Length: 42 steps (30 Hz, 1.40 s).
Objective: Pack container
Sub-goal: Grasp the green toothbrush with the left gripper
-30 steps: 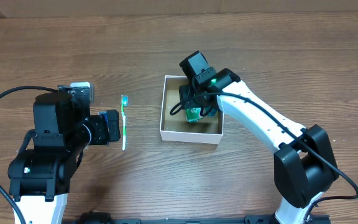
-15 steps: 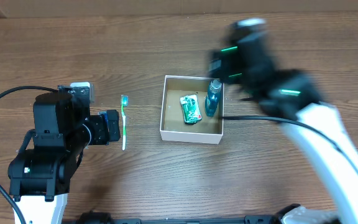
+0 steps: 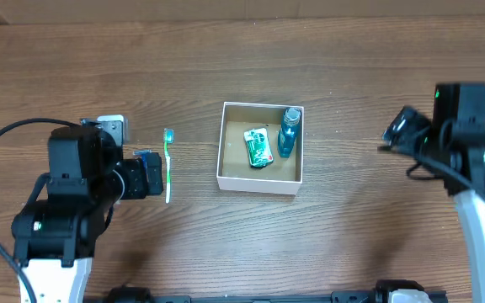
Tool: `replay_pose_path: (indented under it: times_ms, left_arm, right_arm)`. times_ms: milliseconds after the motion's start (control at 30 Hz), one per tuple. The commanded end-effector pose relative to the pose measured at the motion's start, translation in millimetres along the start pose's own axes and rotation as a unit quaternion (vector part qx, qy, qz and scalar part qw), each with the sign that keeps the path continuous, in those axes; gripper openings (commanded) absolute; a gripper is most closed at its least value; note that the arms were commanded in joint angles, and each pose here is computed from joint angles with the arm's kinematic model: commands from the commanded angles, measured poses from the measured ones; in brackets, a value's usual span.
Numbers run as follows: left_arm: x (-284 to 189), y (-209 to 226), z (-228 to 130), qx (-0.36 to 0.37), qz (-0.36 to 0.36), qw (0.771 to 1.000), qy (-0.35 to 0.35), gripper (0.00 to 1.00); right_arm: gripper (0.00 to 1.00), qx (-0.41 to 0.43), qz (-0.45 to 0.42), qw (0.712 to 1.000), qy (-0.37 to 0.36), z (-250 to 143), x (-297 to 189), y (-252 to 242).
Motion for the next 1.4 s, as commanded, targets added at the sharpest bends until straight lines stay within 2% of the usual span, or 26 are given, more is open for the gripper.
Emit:
replay_pose_path:
  times_ms: [0,133,333,667,833,900,933,967,1033,1067,1200,1367]
  left_arm:
    - [31.6,-13.1,12.1,0.001,-0.009,0.998,0.055,1.0]
    - [99.1,-11.5,8.8,-0.015,0.008,0.985,0.169,1.0]
    - [175.1,-7.5,-18.7,-0.012,0.022,0.961,0.277,1.0]
    - [249.0,-4.7,-39.0,-0.001,0.01,0.951,0.308,1.0]
    - [258.0,-2.6,-47.2,-0.002,0.014,0.947,0.322,1.0]
    - [257.9,-2.6,-47.4,-0.002,0.014,0.946,0.323,0.9]
    - [257.8,-2.5,-47.5,-0.002,0.014,0.946,0.323,0.8]
    - [257.7,-2.5,-47.6,-0.002,0.014,0.946,0.323,0.75]
    - [257.7,-2.5,-47.6,-0.002,0.014,0.946,0.323,0.59]
    - [257.7,-1.8,-47.6,-0.001,0.017,0.946,0.323,0.47]
    - [257.0,4.8,-47.8,0.004,0.044,0.945,0.323,0.34]
    - [256.9,5.0,-47.9,0.004,0.045,0.945,0.323,0.26]
  right_arm:
    - [0.99,-0.03,-0.007,0.999,0.027,-16.9,15.1,-6.8]
    - [1.0,-0.032,-0.013,0.999,0.037,-20.2,17.8,-8.5]
    - [1.0,-0.033,-0.014,0.999,0.04,-21.4,17.7,-9.3]
    - [1.0,-0.033,-0.016,0.998,0.042,-22.2,17.7,-9.8]
    - [1.0,-0.033,-0.016,0.998,0.043,-22.5,17.6,-10.0]
    - [1.0,-0.033,-0.016,0.998,0.043,-22.6,17.6,-10.1]
    - [1.0,-0.033,-0.016,0.998,0.043,-22.7,17.6,-10.1]
    - [1.0,-0.033,-0.016,0.998,0.043,-22.7,17.6,-10.1]
    - [1.0,-0.033,-0.016,0.998,0.043,-22.6,17.6,-10.1]
    - [1.0,-0.033,-0.016,0.998,0.043,-22.6,17.6,-10.1]
    - [1.0,-0.033,-0.016,0.998,0.043,-22.7,17.6,-10.1]
    - [1.0,-0.033,-0.016,0.998,0.043,-22.6,17.5,-10.1]
Point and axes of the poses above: each gripper's point midway between its finger pads, its own x axis out along the fingers, its own y axis along the line the jaws close on, z = x × y, the point moved 5 cm from there along -x, back along the fingers
